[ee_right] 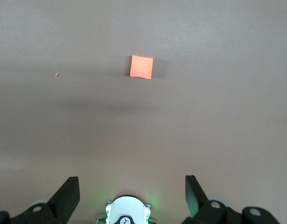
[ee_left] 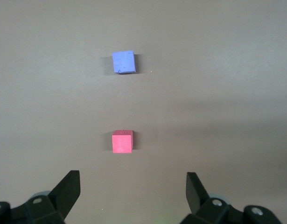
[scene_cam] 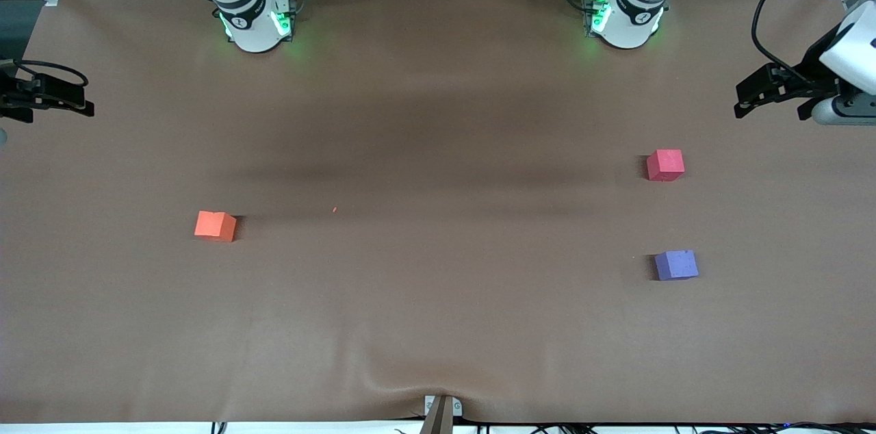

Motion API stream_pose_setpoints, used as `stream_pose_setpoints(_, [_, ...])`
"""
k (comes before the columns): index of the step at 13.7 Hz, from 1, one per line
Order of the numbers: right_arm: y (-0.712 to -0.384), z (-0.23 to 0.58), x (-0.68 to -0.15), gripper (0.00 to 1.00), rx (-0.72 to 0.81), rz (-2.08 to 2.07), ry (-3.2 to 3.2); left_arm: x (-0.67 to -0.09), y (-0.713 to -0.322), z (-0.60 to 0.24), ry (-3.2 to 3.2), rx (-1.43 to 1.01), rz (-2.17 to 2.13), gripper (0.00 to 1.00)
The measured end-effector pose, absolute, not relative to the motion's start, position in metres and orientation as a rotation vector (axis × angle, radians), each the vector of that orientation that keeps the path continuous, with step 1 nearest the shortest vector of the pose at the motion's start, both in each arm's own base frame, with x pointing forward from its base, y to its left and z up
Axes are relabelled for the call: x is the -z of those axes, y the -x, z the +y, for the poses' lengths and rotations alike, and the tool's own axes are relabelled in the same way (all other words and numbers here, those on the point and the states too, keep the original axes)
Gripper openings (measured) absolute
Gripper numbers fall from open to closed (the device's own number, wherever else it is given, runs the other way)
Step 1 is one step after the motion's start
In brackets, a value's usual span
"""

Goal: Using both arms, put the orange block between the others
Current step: 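Reach the right gripper toward the orange cube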

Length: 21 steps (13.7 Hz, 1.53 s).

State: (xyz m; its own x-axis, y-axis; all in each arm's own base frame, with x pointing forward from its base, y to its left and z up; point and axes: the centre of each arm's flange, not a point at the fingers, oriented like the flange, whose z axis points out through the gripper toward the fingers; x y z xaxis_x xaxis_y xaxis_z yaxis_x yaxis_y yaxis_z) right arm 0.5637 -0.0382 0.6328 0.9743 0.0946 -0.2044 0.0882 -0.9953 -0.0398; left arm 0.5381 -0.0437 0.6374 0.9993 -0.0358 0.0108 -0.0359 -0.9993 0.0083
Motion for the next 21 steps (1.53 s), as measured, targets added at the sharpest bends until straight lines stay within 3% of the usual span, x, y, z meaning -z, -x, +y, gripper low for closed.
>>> stream_pose_setpoints(13, [-0.569, -0.032, -0.628, 1.00, -0.311, -0.161, 3.095, -0.641, -0.537, -0.038, -3.134, -0.005, -0.036, 1.00])
stream_pose_setpoints(21, [-0.604, -0.031, -0.566, 1.00, -0.387, -0.161, 3.092, -0.635, -0.545, -0.026, -3.156, -0.014, -0.009, 1.00])
